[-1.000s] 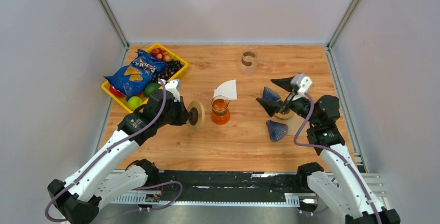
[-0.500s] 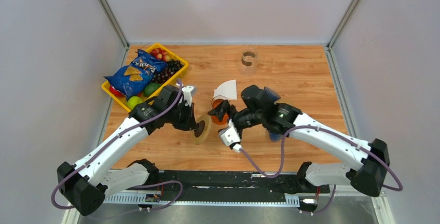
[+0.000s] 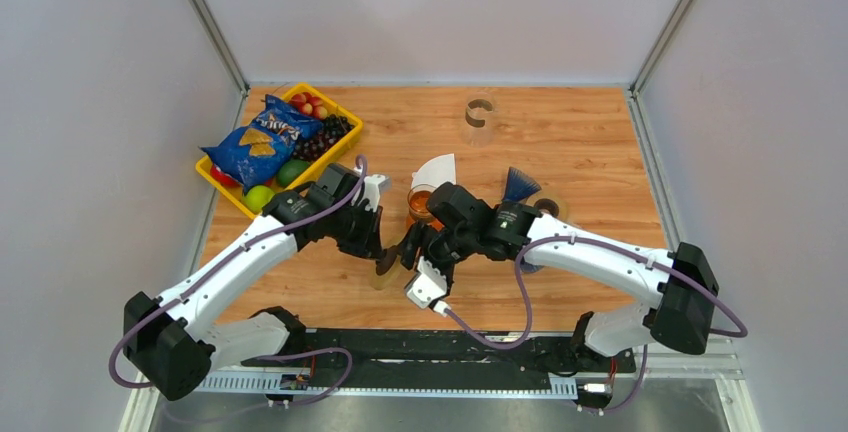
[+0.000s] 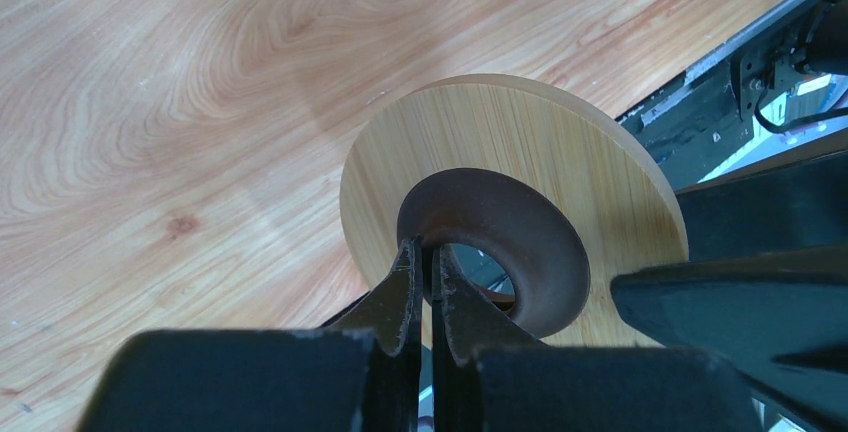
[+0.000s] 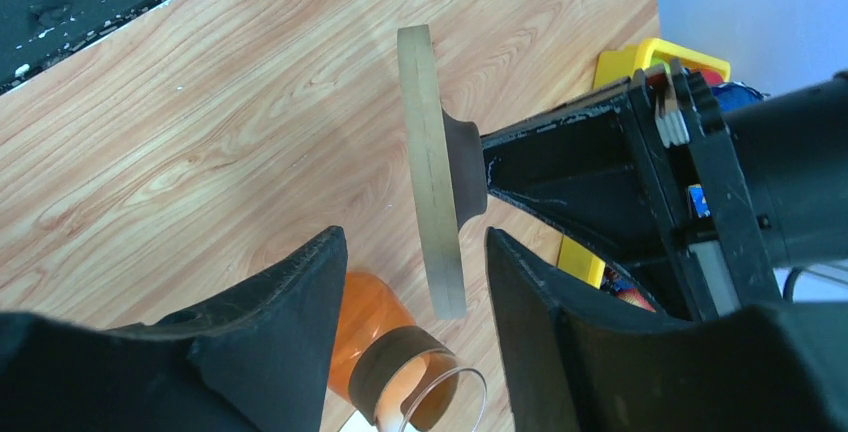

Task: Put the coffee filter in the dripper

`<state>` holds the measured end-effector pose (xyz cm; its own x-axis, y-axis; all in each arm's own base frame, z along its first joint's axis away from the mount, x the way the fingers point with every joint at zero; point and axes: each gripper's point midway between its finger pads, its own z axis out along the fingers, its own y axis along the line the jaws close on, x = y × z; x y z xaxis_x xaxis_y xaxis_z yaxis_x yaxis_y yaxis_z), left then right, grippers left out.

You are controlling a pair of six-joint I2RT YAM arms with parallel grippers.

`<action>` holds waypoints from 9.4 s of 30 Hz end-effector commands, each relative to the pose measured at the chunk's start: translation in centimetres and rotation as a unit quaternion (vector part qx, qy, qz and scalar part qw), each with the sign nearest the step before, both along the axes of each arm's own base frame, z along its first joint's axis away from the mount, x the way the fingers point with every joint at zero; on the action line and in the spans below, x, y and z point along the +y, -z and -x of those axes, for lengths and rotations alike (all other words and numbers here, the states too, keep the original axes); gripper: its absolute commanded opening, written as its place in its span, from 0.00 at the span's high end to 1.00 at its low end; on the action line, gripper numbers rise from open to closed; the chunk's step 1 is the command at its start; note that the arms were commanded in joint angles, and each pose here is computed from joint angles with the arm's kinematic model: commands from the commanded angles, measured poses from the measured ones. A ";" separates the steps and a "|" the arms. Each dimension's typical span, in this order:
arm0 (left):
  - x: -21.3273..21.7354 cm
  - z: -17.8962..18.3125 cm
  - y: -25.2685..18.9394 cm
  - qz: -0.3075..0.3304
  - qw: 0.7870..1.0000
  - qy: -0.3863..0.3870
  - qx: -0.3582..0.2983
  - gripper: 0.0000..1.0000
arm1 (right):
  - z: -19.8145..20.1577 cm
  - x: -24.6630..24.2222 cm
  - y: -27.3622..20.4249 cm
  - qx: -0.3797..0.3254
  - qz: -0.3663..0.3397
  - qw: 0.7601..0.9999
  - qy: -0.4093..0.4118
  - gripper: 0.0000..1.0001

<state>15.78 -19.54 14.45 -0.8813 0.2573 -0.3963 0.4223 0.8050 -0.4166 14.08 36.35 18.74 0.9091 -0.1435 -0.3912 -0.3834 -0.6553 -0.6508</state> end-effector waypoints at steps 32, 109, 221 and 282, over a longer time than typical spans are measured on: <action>8.3 -8.9 -12.6 0.016 0.890 -0.339 -0.304 0.00 | -1.4 -1.8 -8.2 0.197 -0.168 0.946 0.193 1.00; 8.1 -9.0 -4.9 -0.007 0.898 -0.334 -0.285 0.00 | -17.0 -5.8 0.0 0.829 -0.196 0.115 0.511 0.85; 4.4 -10.2 -6.8 0.073 0.907 -0.289 -0.296 0.00 | -10.2 -33.6 8.1 0.492 -0.307 0.040 0.814 0.00; 5.1 -10.2 -6.6 0.051 0.907 -0.302 -0.291 0.00 | -9.9 -20.3 -1.9 0.521 -0.346 0.344 0.701 1.00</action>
